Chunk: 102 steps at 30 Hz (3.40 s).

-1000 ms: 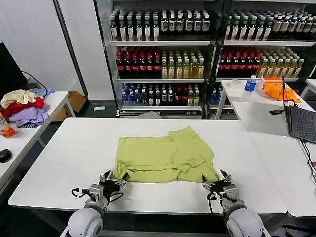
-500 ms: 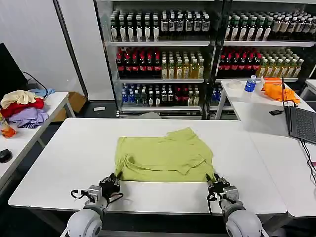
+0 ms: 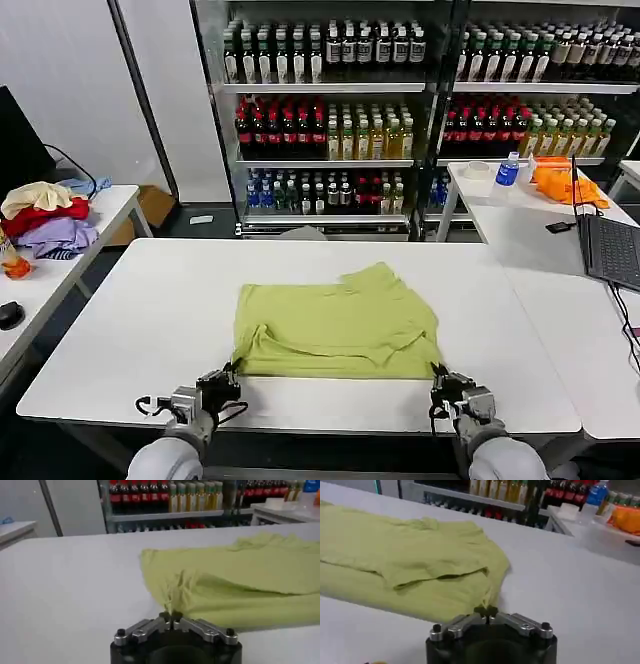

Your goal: Fold and organize the clothes.

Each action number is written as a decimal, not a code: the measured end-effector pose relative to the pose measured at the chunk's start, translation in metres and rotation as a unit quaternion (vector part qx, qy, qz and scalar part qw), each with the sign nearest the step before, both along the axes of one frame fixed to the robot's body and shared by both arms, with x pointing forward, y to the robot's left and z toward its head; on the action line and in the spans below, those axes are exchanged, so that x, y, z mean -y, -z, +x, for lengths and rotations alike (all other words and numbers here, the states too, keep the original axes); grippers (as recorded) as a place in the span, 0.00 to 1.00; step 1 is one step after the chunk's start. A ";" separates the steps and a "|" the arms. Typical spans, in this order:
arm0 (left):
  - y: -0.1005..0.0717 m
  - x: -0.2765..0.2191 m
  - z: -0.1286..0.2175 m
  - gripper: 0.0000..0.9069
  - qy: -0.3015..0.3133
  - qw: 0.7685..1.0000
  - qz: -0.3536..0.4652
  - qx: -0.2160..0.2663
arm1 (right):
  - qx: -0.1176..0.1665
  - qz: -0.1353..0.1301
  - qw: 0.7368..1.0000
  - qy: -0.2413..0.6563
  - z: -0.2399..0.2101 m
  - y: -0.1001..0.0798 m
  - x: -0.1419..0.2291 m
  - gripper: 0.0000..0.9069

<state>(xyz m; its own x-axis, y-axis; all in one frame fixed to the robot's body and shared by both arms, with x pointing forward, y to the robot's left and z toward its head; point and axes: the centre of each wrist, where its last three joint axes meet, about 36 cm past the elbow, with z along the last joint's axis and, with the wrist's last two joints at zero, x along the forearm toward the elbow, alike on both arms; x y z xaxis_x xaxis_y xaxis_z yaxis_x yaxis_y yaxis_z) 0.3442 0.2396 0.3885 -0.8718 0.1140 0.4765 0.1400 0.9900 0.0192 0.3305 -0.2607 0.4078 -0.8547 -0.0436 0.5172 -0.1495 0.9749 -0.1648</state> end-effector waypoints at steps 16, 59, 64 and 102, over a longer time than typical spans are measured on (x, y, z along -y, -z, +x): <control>-0.031 0.001 -0.060 1.00 -0.012 1.000 -0.012 -0.001 | 0.001 -0.020 1.000 0.006 -0.059 -0.032 0.005 1.00; -0.023 -0.024 0.120 1.00 -0.004 1.000 0.018 -0.006 | 0.018 0.067 0.997 -0.015 0.196 -0.017 -0.041 1.00; -0.018 -0.019 0.140 1.00 -0.003 1.000 0.019 -0.010 | 0.009 0.072 0.997 -0.008 0.222 -0.014 -0.048 1.00; -0.002 -0.018 0.162 0.02 0.018 0.999 -0.011 -0.028 | -0.017 0.081 0.997 0.007 0.250 0.008 -0.061 0.00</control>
<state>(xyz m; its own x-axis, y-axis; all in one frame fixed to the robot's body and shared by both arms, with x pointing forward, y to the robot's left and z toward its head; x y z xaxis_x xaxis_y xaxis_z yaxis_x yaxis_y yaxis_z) 0.5062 0.2574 0.3908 -0.8385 0.1563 0.5220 0.1758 0.9844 -0.0125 0.5807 -0.2001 0.3996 -0.8377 -0.1175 0.5333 -0.1391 0.9903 -0.0003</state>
